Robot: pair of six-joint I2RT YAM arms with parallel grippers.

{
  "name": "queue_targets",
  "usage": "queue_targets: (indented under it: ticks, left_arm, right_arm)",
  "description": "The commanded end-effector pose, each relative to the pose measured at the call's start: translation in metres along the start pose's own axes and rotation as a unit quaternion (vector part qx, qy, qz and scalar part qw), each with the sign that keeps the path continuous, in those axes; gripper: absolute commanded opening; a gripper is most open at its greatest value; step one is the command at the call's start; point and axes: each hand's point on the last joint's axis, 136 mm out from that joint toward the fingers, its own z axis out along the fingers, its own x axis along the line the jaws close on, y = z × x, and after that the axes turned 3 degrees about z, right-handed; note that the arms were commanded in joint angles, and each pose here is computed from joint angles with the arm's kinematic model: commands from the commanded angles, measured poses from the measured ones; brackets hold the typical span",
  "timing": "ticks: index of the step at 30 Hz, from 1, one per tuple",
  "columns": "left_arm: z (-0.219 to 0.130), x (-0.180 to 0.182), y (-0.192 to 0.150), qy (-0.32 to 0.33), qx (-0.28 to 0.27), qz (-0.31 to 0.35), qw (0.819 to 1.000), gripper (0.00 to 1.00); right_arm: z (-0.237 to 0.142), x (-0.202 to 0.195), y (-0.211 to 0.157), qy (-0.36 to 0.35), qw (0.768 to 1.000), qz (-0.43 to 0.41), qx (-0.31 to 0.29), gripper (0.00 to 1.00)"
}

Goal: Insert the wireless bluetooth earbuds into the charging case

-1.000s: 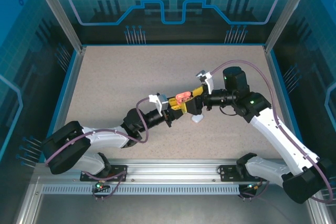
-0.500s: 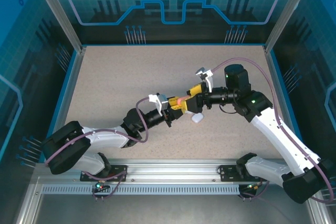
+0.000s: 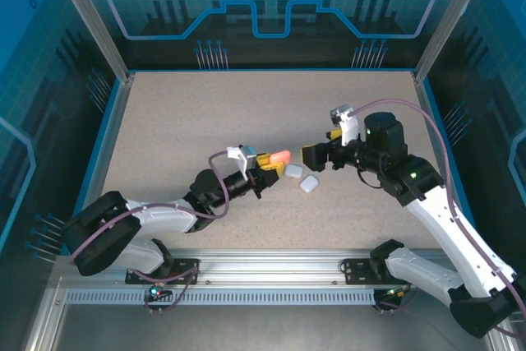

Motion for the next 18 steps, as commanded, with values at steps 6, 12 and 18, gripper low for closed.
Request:
queue_targets:
  ticks: [6, 12, 18]
  left_arm:
    - [-0.023, 0.031, -0.058, 0.068, 0.161, -0.11, 0.978, 0.0]
    - [-0.031, 0.065, -0.099, 0.138, 0.282, -0.18, 0.932, 0.0]
    - [-0.015, 0.09, -0.128, 0.15, 0.326, -0.28, 0.89, 0.0]
  right_arm:
    - [0.012, -0.064, -0.051, -0.125, 0.99, 0.058, 0.022, 1.0]
    - [0.017, -0.069, -0.065, -0.127, 0.989, 0.06, 0.04, 1.0]
    - [0.017, -0.07, -0.07, -0.124, 0.99, 0.061, 0.043, 1.0]
